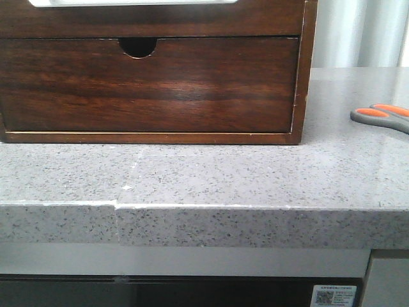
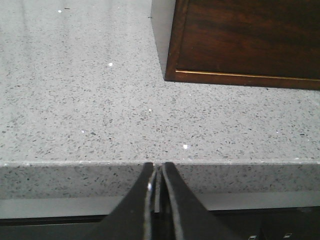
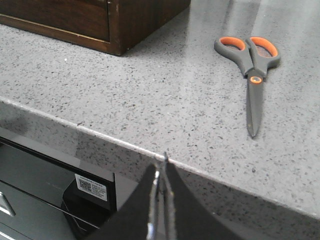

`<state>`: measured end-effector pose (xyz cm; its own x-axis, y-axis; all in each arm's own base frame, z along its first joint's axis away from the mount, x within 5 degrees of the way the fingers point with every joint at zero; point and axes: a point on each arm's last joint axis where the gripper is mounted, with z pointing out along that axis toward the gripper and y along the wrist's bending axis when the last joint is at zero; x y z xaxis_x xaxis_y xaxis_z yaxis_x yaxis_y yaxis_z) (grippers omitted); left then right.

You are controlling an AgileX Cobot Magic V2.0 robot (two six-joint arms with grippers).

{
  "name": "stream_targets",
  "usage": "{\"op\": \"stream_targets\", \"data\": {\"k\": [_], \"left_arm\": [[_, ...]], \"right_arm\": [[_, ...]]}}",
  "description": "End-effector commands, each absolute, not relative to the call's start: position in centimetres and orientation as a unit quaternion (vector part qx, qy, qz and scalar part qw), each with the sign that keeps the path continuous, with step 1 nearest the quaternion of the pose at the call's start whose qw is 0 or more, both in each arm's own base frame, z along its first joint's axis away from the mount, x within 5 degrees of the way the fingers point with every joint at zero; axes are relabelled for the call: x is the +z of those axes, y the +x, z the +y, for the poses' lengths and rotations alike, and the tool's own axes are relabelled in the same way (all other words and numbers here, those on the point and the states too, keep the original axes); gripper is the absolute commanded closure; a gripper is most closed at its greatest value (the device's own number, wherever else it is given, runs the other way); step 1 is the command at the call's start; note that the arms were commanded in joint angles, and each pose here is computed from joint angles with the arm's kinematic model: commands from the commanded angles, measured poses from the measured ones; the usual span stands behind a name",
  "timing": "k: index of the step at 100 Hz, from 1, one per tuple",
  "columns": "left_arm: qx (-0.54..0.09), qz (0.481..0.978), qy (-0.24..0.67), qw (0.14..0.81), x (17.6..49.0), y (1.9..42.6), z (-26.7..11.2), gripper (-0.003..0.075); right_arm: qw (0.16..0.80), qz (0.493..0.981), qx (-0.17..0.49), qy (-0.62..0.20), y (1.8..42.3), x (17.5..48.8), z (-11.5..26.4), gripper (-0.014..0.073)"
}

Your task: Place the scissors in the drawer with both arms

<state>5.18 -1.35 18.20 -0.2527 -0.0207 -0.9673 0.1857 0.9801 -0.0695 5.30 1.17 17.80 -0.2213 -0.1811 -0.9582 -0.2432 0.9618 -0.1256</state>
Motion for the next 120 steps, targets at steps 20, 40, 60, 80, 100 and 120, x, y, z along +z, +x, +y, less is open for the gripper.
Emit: {"op": "stream_targets", "data": {"k": [20,40,60,80,100,120], "left_arm": [[-0.088,0.775,0.043,0.625,17.9,5.1,-1.3,0.0739],[-0.088,0.775,0.043,0.625,17.9,5.1,-1.3,0.0739],[-0.088,0.775,0.043,0.625,17.9,5.1,-1.3,0.0739],[-0.08,0.771,0.048,0.63,18.0,5.2,-1.2,0.0739],[-0.261,0.735,-0.089,0.62,18.9,5.1,-2.0,0.0739],[-0.38,0.698,-0.179,0.58,19.4,5.0,-2.5,0.0739]], "right_arm": [[0.613,0.778,0.016,-0.137,5.5,17.7,1.1,0.0627],[0.613,0.778,0.016,-0.137,5.5,17.7,1.1,0.0627],[0.613,0.778,0.016,-0.137,5.5,17.7,1.1,0.0627],[0.624,0.77,0.017,-0.136,5.6,17.9,1.1,0.0627],[0.696,0.71,0.054,-0.092,5.8,19.7,1.2,0.0627],[0.758,0.621,0.183,0.079,5.7,21.9,0.3,0.0627]]}}
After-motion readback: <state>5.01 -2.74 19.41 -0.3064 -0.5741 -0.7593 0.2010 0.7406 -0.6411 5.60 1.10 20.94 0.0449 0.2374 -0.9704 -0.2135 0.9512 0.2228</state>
